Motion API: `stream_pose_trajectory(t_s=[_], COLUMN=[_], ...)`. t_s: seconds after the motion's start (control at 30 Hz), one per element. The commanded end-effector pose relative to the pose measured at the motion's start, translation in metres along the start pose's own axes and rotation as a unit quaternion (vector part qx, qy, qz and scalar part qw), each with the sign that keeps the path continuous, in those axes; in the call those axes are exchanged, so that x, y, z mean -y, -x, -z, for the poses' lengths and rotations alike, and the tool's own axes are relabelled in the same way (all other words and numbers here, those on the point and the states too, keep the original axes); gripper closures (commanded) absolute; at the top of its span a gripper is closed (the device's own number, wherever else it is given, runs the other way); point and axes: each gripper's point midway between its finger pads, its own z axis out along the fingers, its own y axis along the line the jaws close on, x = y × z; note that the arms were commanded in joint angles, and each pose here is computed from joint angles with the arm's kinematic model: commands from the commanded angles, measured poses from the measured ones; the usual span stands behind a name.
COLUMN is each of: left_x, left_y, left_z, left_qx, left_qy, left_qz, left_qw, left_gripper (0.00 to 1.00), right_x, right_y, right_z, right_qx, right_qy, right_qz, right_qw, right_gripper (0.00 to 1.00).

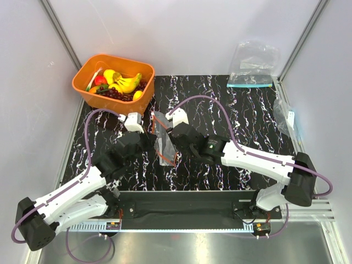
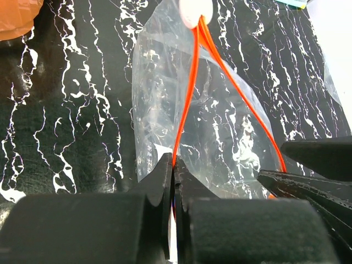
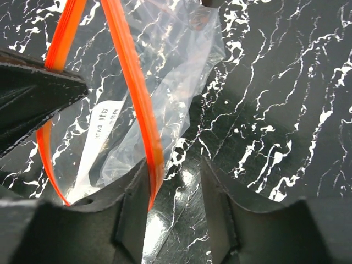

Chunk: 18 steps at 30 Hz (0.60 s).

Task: Place the food in the zip-top bag and seal the zipper
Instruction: Open the zipper of the food storage bag at the center of the board.

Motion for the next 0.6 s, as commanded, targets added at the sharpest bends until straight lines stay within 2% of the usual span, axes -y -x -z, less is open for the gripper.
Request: stream_pose_trajectory(t_s=[0.0,0.03,0.1,0.13,0.27,0.33,0.37,0.57], left_x=[0.011,0.010,0.010,0.009,0.015,0.024,0.032,0.073], left_y=[0.026,0.026,0.027,0.028,0.035,0.034,0.041,0.039], left_z=[0.002,0.002,0.003,0.003,0.003,0.000,-0.001,-0.027], left_qx=[0.037,0.038,0.040,0.041,0.050,0.045,0.053,0.022], left_qy=[-0.006,-0.006,-0.005,-0.003,-0.012,-0.031,-0.044,-0.102], left_qz=[0.008,0.008,0.008,0.007,0.005,0.002,0.008,0.017], left_qw=[0.999,0.999,0.999,0.999,0.999,0.999,0.998,0.994], left_gripper=[1.00,1.00,1.00,1.00,1.00,1.00,1.00,1.00], right_x=[-0.013,-0.013,-0.011,-0.008,0.010,0.031,0.042,0.089], right_y=[0.002,0.002,0.005,0.007,0.013,0.026,0.022,0.033], right_z=[-0.003,-0.004,-0.005,-0.002,0.008,0.020,0.026,0.061], right_qx=[0.000,-0.001,0.002,0.004,0.001,0.013,0.000,-0.006], right_qy=[0.019,0.018,0.007,0.001,-0.038,-0.088,-0.112,-0.218], right_qz=[-0.005,-0.004,-0.009,-0.008,-0.001,0.000,0.009,0.029], right_qw=[1.000,1.000,1.000,1.000,0.999,0.996,0.994,0.975], right_gripper=[0.53,0.68,0.87,1.00,1.00,1.00,1.00,1.00])
